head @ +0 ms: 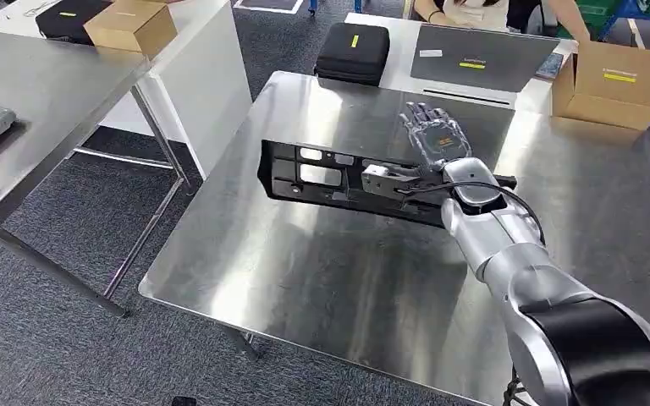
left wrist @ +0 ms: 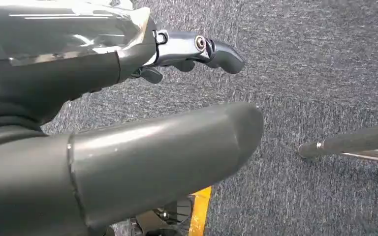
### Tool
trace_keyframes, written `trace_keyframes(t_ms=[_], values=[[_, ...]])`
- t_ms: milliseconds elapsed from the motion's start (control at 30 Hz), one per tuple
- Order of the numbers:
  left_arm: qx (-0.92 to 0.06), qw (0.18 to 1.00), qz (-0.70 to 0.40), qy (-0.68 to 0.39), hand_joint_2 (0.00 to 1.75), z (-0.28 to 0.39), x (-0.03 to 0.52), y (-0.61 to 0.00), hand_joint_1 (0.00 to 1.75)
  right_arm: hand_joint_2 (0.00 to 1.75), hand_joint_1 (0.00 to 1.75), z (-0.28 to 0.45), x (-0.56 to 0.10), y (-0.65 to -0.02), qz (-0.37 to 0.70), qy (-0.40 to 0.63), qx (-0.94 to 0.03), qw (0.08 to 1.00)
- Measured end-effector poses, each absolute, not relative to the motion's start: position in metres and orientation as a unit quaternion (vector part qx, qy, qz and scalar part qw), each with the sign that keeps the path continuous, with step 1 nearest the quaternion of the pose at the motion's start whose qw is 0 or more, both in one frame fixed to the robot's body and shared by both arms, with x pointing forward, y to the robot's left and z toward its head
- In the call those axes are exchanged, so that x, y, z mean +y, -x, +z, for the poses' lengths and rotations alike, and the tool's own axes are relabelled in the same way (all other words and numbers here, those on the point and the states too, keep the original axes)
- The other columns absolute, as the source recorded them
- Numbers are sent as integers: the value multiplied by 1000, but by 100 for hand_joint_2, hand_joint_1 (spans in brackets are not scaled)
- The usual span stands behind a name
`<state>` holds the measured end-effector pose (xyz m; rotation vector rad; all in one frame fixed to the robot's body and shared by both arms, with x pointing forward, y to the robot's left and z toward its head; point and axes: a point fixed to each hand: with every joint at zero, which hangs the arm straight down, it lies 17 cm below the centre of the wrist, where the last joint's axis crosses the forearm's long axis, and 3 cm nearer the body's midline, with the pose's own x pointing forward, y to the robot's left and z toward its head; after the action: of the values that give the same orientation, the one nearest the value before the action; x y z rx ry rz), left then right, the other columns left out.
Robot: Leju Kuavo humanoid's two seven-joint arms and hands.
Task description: Take the parts from the cabinet and place them on the table.
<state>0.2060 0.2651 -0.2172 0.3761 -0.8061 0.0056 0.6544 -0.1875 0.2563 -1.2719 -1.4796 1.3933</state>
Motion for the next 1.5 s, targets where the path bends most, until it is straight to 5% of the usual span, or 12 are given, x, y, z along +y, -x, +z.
trace_keyframes(t_ms=[1500], values=[[-372,910,21,-181,0,-224,271,-191,0,0,0,277,-263,-676,492,463,-515,528]])
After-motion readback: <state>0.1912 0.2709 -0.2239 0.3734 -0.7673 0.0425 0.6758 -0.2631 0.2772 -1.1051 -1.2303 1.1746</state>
